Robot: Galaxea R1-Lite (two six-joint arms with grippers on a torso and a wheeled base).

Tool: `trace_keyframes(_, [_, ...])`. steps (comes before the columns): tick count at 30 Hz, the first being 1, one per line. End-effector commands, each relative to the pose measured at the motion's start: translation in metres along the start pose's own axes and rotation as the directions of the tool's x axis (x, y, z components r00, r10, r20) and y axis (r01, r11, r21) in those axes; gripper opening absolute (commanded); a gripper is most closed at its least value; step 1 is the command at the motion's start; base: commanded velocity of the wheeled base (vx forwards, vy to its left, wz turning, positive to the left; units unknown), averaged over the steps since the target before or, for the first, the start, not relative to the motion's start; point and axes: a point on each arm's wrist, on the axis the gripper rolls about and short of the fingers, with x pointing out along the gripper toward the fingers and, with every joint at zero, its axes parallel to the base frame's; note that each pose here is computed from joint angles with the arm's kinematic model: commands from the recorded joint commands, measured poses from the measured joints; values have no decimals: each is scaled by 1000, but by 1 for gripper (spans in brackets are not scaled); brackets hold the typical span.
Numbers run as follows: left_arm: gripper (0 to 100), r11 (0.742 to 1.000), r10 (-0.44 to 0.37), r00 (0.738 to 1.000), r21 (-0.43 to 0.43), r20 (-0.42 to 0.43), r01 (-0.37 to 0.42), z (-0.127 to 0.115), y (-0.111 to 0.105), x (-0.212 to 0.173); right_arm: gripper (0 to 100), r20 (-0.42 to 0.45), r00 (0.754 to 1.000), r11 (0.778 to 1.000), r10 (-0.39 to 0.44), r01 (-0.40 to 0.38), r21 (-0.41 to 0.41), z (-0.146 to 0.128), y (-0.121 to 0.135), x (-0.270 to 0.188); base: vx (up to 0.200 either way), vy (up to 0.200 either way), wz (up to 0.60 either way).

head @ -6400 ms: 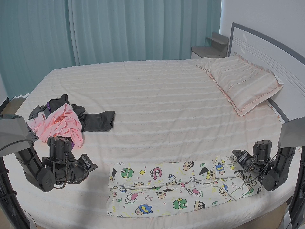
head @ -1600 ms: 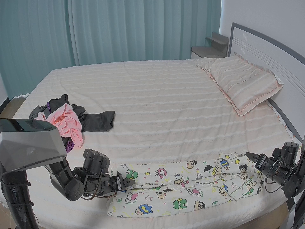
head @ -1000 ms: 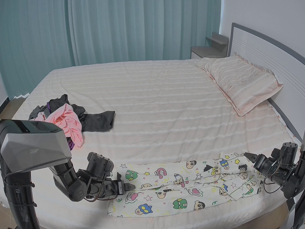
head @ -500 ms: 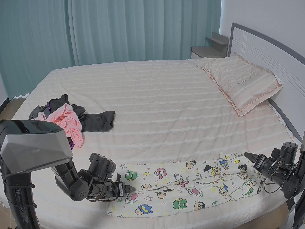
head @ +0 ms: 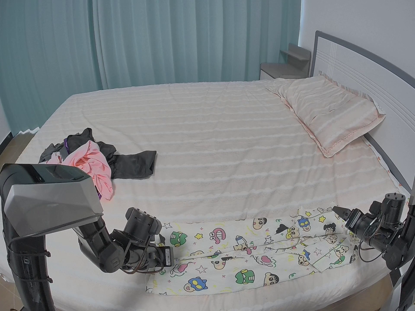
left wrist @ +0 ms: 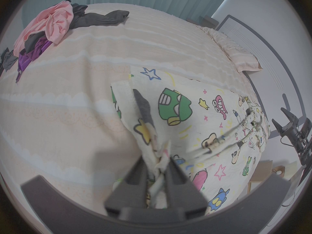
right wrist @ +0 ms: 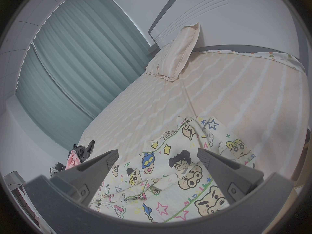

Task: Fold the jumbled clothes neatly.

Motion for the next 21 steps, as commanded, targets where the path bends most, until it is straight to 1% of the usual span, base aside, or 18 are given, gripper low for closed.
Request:
trace_keyframes(1, [0, 1000, 4, 1000, -6, 11, -4, 2, 2, -3, 100, -16, 1000, 1000, -11, 11, 2, -3, -2, -3, 0, 0, 0])
trace_keyframes(8, [0, 1000, 2, 999, -21, 38, -1, 8, 4, -15, 100, -15, 1000, 1000, -10, 11, 2, -3, -2, -3, 0, 0, 0])
trace_keyframes(13, [0, 999, 20, 999, -44, 37, -18, 12, 11, -25, 100, -10, 1000, 1000, -9, 9, 2, -2, -2, -3, 0, 0, 0])
trace_keyframes(21, [0, 995, 41, 997, -89, 69, -35, 22, 25, -44, 100, -13, 1000, 1000, -9, 9, 2, -2, -1, -3, 0, 0, 0])
